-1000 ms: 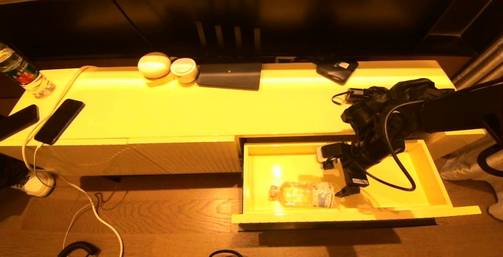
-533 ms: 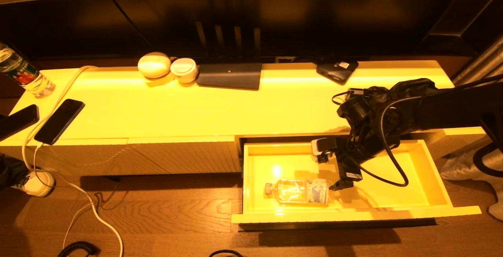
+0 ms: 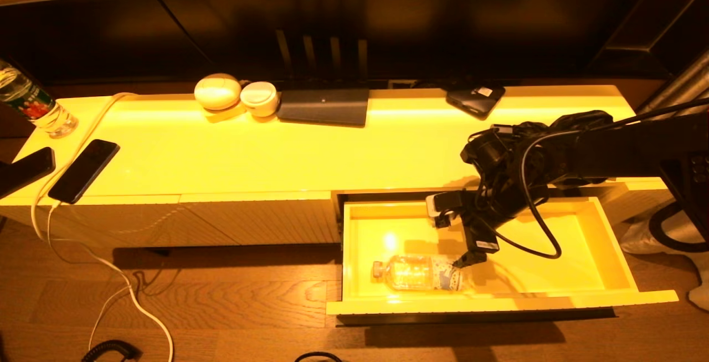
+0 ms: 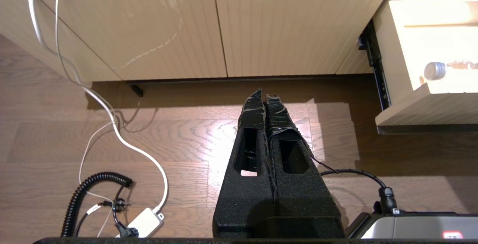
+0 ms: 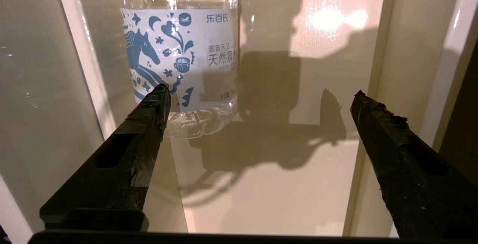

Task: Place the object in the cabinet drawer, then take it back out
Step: Take the mineral water out of the drawer and put it on the table

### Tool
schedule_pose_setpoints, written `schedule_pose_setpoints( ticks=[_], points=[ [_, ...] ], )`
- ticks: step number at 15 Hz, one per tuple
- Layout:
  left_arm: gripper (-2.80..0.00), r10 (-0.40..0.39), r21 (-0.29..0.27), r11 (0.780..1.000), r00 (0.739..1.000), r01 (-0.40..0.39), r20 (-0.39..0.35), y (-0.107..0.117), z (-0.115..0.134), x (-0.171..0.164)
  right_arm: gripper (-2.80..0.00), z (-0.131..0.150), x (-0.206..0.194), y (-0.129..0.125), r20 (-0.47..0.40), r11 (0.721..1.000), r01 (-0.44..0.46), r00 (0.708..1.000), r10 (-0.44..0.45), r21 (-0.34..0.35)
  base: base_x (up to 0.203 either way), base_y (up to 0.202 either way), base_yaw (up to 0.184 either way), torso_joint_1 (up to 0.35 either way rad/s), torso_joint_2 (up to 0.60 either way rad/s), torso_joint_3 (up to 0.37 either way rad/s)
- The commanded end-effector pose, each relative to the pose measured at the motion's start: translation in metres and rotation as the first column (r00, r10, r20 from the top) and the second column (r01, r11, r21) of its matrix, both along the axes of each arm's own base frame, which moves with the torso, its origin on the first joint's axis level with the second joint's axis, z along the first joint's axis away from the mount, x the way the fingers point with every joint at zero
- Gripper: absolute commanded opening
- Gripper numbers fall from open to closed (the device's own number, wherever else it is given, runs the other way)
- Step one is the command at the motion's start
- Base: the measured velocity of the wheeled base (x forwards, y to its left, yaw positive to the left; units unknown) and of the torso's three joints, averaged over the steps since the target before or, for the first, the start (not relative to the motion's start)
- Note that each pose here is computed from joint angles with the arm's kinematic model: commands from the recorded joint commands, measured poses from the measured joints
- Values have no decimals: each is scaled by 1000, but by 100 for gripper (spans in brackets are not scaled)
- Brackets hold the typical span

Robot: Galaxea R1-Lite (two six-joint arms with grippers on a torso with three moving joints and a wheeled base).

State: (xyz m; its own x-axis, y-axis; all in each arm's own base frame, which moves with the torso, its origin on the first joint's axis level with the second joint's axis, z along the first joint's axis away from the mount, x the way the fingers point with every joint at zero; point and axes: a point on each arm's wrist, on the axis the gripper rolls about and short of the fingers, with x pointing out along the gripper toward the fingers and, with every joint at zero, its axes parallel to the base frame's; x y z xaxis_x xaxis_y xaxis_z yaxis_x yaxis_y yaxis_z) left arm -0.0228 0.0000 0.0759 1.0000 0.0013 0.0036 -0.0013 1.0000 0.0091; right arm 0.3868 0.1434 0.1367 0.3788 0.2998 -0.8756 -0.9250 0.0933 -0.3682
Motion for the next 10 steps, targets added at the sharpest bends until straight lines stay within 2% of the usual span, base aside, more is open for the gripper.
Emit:
schedule_pose_setpoints(
  ticks=[1, 10],
  points=[
    [-280, 0, 0, 1000, 1000, 0, -1, 0, 0, 0, 0, -4, 1, 8, -12, 1000, -23, 1000, 23, -6, 0, 0, 0, 0, 0, 0],
    [-280, 0, 0, 1000, 1000, 0, -1, 0, 0, 0, 0, -11, -3, 19, -44, 998, -53, 998, 52, -17, 0, 0, 0, 0, 0, 0]
  ],
)
